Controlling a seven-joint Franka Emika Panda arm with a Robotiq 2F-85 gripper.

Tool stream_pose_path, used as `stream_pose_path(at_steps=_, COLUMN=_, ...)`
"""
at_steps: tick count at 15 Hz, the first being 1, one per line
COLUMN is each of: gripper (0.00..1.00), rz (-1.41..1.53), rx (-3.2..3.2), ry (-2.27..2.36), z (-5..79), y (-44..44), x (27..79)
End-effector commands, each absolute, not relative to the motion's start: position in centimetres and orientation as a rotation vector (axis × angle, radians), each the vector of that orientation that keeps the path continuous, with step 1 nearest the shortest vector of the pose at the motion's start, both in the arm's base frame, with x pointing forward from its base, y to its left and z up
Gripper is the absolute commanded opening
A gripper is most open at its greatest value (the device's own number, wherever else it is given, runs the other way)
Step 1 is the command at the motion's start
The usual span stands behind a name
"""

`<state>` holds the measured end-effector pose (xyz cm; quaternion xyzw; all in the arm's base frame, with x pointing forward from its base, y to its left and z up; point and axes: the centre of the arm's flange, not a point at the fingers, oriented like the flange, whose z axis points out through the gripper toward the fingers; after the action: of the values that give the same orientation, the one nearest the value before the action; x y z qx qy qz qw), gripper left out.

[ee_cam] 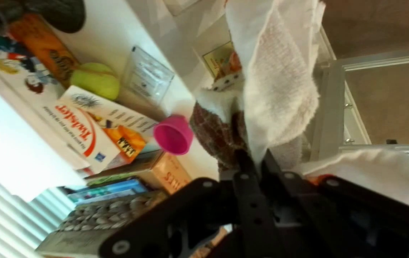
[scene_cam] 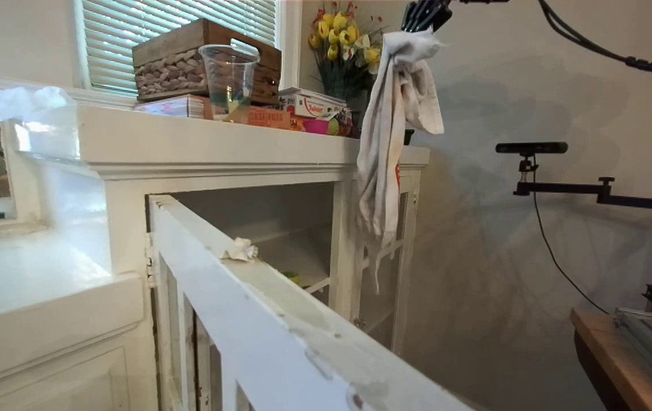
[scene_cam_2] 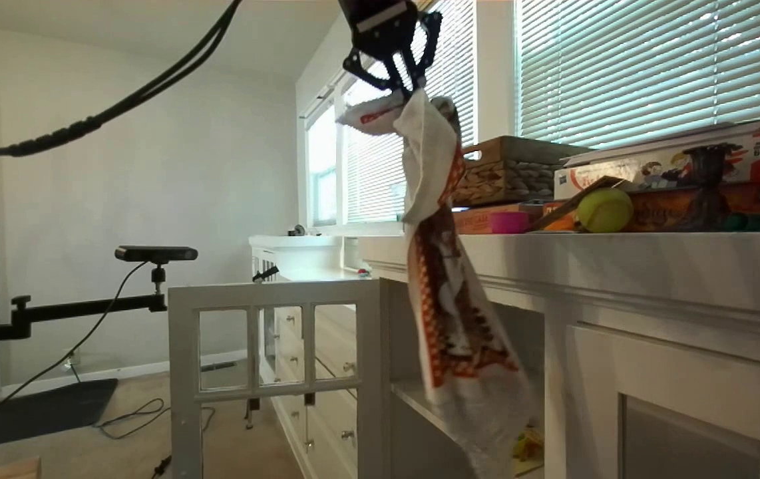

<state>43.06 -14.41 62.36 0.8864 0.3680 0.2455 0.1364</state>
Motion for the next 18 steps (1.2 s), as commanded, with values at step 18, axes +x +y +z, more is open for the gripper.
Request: stream_pose_path(at_steps=18, gripper=0.03, rz=0.988, rx=2.26, ry=0.911, z=86.6, y=-13.0, x=47.5)
